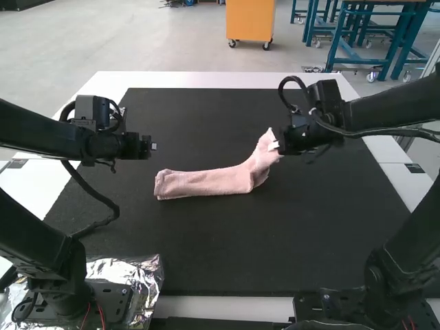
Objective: Fold the towel.
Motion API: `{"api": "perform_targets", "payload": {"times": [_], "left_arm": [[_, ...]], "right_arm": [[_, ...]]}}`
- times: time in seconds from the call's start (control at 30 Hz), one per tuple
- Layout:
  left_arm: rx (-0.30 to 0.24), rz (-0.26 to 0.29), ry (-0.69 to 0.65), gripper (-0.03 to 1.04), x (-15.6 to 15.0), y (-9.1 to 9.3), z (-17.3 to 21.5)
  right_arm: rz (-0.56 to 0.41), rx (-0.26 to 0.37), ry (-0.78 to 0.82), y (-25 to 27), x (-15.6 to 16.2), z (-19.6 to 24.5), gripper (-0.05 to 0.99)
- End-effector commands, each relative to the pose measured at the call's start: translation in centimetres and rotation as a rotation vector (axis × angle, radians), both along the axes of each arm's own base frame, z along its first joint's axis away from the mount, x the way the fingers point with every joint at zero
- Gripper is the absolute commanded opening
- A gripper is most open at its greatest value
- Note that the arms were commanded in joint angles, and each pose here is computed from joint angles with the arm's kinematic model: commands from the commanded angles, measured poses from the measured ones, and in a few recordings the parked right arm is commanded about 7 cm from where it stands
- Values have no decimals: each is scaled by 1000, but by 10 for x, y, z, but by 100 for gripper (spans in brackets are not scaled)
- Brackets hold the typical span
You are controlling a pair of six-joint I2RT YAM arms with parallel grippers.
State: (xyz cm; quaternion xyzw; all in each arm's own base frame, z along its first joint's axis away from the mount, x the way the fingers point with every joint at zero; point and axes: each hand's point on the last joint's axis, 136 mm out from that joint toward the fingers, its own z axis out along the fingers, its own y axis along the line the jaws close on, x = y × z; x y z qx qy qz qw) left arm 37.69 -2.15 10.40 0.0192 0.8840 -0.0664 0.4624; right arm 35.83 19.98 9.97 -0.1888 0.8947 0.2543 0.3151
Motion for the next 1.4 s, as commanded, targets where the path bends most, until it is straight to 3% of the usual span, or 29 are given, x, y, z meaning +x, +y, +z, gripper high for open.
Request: {"api": "perform_targets", "payload": {"times": [0.0,0.2,0.37,1.03,1.37], "left_arm": [[38,74,-63,97,12,25,20],[44,182,-76,97,11,67,22],[55,206,-62,97,5,81,17],[59,209,-51,97,-3,82,3],[57,209,-37,97,-8,81,-5]], "right_arm": [[59,20,39,41,-14,-6,-2],[172,21,50,100,-27,-17,-2],[233,32,47,138,-30,-21,-2],[393,53,42,241,-48,-36,-2],[418,73,58,276,-52,-47,1]]}}
